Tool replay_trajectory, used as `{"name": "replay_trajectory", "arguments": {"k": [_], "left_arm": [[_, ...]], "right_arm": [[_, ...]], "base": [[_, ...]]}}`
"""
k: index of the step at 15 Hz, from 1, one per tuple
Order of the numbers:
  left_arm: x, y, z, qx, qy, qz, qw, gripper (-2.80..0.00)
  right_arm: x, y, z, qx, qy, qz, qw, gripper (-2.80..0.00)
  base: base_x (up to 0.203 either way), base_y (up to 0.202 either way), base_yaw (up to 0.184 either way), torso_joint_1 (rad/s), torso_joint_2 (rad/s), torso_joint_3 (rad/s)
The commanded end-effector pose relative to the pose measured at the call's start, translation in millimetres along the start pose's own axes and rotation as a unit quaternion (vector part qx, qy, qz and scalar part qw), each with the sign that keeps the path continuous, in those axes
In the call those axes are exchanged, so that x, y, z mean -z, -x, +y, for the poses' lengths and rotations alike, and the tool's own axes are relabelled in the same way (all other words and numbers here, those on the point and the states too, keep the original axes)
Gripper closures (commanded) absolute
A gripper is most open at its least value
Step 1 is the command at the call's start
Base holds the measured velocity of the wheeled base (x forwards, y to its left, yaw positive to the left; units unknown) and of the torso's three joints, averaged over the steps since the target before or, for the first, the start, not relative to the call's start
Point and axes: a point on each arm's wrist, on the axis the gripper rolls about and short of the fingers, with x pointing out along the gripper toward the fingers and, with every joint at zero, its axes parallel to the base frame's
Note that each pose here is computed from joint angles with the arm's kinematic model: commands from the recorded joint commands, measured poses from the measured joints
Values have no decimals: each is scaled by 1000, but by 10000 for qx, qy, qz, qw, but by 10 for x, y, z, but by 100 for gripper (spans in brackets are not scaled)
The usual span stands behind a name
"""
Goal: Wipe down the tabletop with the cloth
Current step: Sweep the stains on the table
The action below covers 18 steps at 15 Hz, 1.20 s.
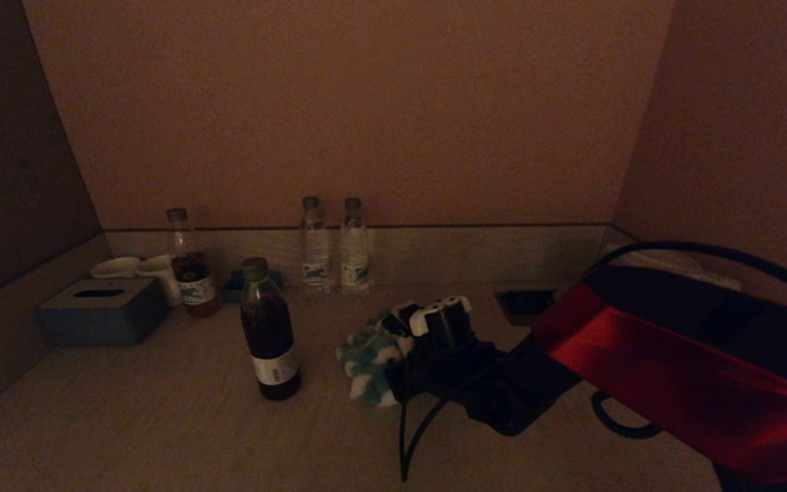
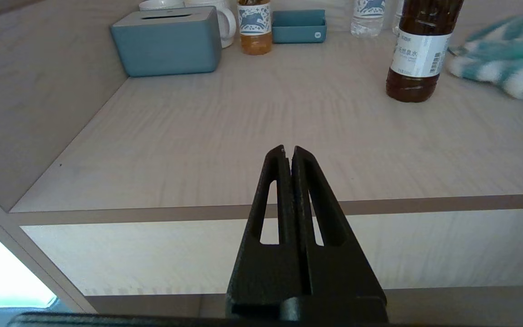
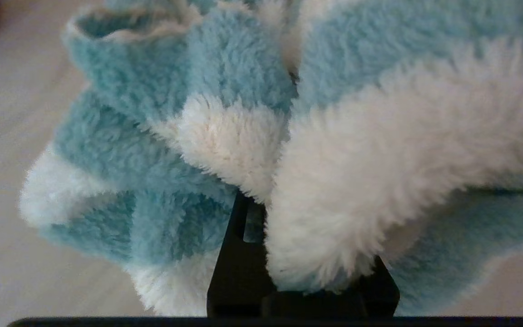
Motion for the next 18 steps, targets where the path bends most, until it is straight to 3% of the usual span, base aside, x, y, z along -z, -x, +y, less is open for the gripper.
{"name": "replay_trajectory", "arguments": {"k": [1, 9, 12, 18], "left_arm": [[-1, 1, 0, -8, -2, -2, 10000, 0], [-1, 0, 0, -7, -2, 2, 10000, 0], [-1, 0, 0, -7, -2, 6, 10000, 0], [-1, 0, 0, -7, -2, 6, 10000, 0]], "right_arm": [[-16, 288, -14, 26, -12, -197, 9998, 0], [188, 695, -191, 256, -165, -269, 9992, 0], [413, 849, -318, 452, -325, -183, 9983, 0], [607, 1010, -504, 757, -520, -189, 9956, 0]], "base": [[0, 0, 0, 0, 0, 0], [0, 0, 0, 0, 0, 0], [0, 0, 0, 0, 0, 0], [0, 0, 0, 0, 0, 0]]}}
